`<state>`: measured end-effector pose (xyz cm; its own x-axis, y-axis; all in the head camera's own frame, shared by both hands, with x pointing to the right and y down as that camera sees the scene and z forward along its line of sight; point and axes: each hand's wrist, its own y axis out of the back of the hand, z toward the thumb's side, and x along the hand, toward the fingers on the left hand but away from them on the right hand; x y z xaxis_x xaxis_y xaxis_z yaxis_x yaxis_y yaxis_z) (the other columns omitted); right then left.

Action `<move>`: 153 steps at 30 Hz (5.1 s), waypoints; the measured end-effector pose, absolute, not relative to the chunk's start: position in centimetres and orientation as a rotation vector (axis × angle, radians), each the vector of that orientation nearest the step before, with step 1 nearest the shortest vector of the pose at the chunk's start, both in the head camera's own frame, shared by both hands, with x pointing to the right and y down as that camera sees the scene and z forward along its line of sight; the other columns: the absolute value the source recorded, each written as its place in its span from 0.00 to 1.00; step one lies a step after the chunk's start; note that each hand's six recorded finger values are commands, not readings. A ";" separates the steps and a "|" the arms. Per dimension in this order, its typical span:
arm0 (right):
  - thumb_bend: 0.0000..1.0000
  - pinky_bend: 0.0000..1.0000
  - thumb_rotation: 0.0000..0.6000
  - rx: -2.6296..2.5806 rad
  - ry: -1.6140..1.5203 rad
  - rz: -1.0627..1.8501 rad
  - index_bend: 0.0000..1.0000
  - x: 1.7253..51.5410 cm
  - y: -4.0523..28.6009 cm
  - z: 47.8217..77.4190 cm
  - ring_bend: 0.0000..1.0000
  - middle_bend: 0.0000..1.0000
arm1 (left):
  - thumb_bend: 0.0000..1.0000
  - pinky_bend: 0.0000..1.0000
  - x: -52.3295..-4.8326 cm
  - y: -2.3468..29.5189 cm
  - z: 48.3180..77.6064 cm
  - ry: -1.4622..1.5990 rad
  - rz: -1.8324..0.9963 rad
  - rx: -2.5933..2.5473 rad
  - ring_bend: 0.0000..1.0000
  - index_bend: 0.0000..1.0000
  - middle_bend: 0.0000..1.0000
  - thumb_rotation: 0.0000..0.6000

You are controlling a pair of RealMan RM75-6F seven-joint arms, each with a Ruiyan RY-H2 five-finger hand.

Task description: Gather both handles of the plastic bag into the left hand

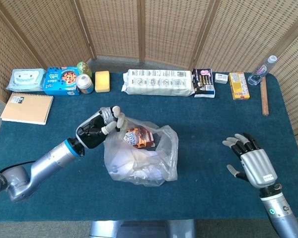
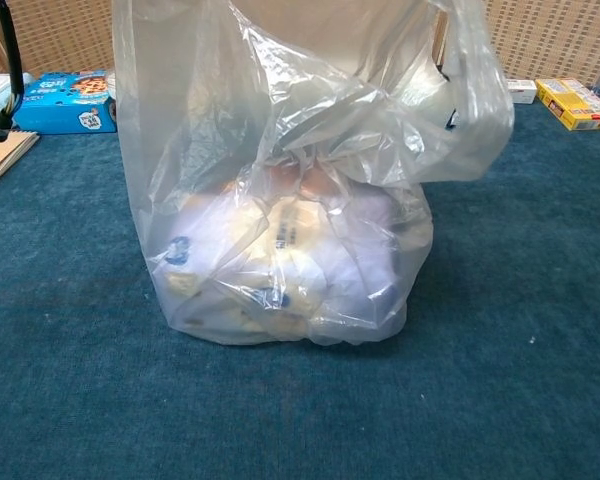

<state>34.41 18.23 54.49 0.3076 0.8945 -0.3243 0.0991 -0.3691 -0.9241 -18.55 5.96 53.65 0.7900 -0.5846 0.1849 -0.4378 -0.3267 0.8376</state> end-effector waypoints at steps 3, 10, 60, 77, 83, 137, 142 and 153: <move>0.26 0.10 1.00 -1.714 -0.914 1.139 0.17 34.1 18.1 54.6 0.17 0.22 | 0.50 0.55 -18.1 6.0 53.7 -0.758 -0.173 1.976 0.49 0.49 0.58 1.00; 0.25 0.11 1.00 -1.723 -0.931 1.092 0.09 33.0 17.6 55.0 0.17 0.21 | 0.50 0.55 -16.9 6.0 53.5 -0.738 -0.171 1.985 0.49 0.49 0.58 1.00; 0.24 0.17 1.00 -1.943 -0.864 0.722 0.19 19.7 14.1 55.7 0.22 0.22 | 0.50 0.52 -16.0 5.1 54.9 -0.788 -0.154 1.955 0.49 0.49 0.58 1.00; 0.24 0.22 1.00 -1.986 -0.888 0.636 0.45 16.8 13.6 55.5 0.31 0.32 | 0.50 0.52 -15.6 5.2 55.3 -0.786 -0.144 1.950 0.49 0.49 0.58 1.00; 0.24 0.24 1.00 -1.988 -0.920 0.634 0.55 16.8 13.2 55.6 0.34 0.36 | 0.50 0.51 -15.5 5.3 55.6 -0.783 -0.134 1.947 0.49 0.49 0.58 1.00; 0.19 0.24 1.00 -2.176 -1.532 0.374 0.34 20.1 7.5 49.2 0.32 0.33 | 0.50 0.46 -16.7 5.9 54.0 -0.801 -0.094 2.147 0.49 0.49 0.58 1.00; 0.18 0.19 1.00 -2.199 -1.534 0.364 0.30 19.6 7.2 48.7 0.28 0.31 | 0.50 0.45 -16.8 5.8 53.7 -0.809 -0.085 2.176 0.49 0.49 0.58 1.00; 0.17 0.14 1.00 -2.246 -1.561 0.360 0.28 19.1 6.7 48.2 0.23 0.27 | 0.49 0.43 -17.1 5.8 53.1 -0.812 -0.057 2.255 0.48 0.49 0.58 1.00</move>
<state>19.05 6.73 48.20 0.3503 0.9366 0.0069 0.8392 -0.3105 -0.4465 -17.08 5.79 53.08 0.7997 -0.5694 0.1905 -0.5370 -0.5363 0.6512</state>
